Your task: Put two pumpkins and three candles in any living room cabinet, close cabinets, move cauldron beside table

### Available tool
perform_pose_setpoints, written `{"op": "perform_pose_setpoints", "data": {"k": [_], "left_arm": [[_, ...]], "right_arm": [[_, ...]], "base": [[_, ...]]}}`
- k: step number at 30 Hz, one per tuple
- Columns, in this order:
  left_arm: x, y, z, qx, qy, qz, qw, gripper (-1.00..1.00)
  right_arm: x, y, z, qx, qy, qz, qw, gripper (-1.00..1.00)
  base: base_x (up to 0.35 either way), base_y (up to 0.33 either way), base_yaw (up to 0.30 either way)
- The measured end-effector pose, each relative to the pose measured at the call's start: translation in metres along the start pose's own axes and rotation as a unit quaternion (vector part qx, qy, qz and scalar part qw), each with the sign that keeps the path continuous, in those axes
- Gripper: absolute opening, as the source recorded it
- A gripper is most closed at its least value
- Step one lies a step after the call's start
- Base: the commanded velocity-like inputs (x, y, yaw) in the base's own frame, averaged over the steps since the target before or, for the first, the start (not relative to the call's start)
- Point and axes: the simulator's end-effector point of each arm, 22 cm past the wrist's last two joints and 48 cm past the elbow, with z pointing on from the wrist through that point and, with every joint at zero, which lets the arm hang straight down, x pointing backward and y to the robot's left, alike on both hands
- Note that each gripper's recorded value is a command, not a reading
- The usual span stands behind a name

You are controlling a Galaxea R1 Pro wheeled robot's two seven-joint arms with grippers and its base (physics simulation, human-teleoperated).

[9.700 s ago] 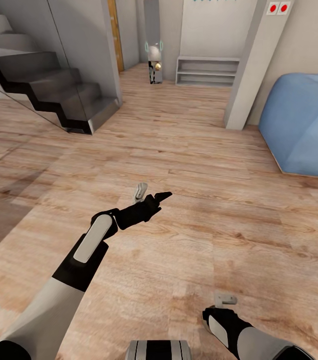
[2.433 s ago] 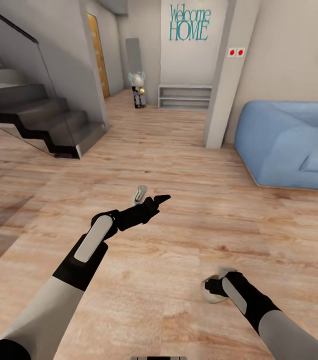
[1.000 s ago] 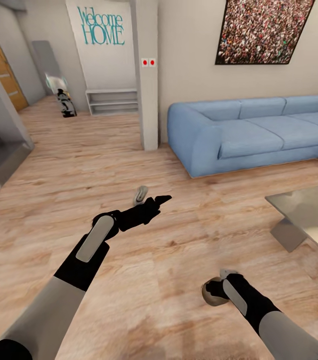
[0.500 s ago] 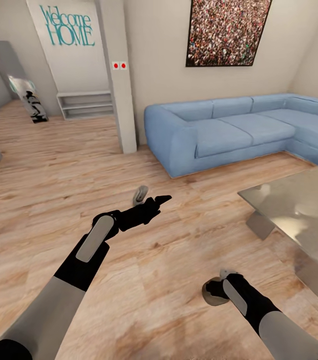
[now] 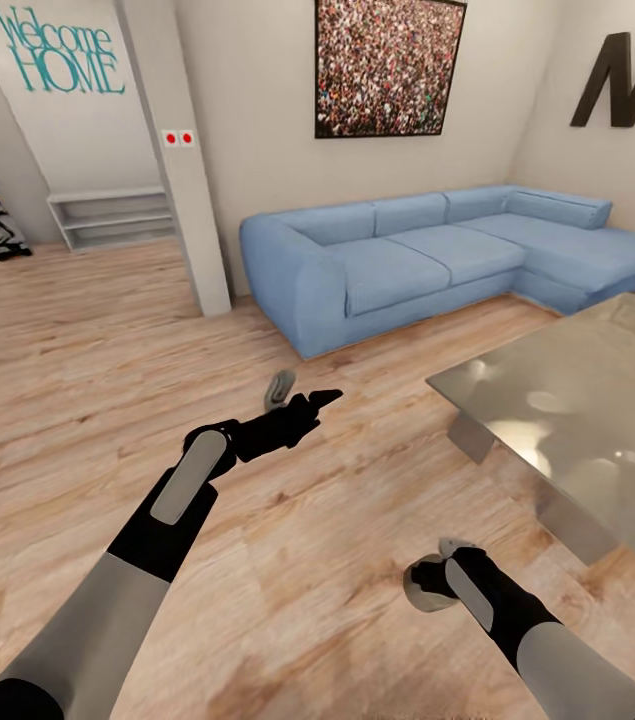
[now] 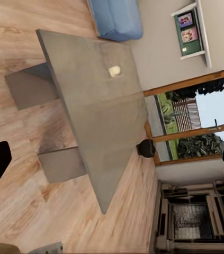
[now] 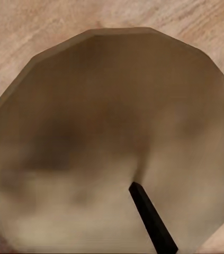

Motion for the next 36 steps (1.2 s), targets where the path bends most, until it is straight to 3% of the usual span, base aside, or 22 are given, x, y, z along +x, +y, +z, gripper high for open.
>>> {"op": "perform_pose_setpoints", "data": {"k": [15, 19, 21, 23, 26, 30, 36], "left_arm": [[-0.016, -0.032, -0.009, 0.001, -0.004, 0.006, 1.0, 1.0], [-0.021, -0.042, -0.012, 0.003, -0.005, 0.009, 0.9999, 1.0], [-0.023, -0.05, -0.014, 0.006, -0.007, 0.012, 0.9999, 1.0], [-0.026, -0.056, -0.016, 0.007, -0.008, 0.014, 0.9998, 1.0], [-0.028, -0.066, -0.017, 0.01, -0.009, 0.016, 0.9998, 1.0], [-0.031, -0.077, -0.019, 0.013, -0.009, 0.018, 0.9997, 1.0], [-0.034, -0.087, -0.023, 0.016, -0.012, 0.023, 0.9995, 1.0]], "right_arm": [[-0.031, 0.003, -0.039, -0.004, -0.022, 0.003, 0.9997, -1.0], [-0.06, 0.018, -0.061, -0.02, -0.054, 0.001, 0.9983, -1.0], [-0.09, 0.035, -0.083, -0.04, -0.09, -0.001, 0.9951, -1.0], [-0.105, 0.041, -0.097, -0.047, -0.107, 0.0, 0.9932, -1.0], [-0.133, 0.049, -0.121, -0.064, -0.137, 0.017, 0.9884, -1.0], [-0.152, 0.07, -0.144, -0.085, -0.156, 0.026, 0.9837, -1.0], [-0.165, 0.072, -0.159, -0.092, -0.173, 0.041, 0.9797, -1.0]], "base": [[0.0, 0.0, -0.214], [0.0, 0.0, -0.021], [0.0, 0.0, -0.003], [0.0, 0.0, -0.001], [0.0, 0.0, 0.0], [0.0, 0.0, 0.0], [0.0, 0.0, 0.0]]}}
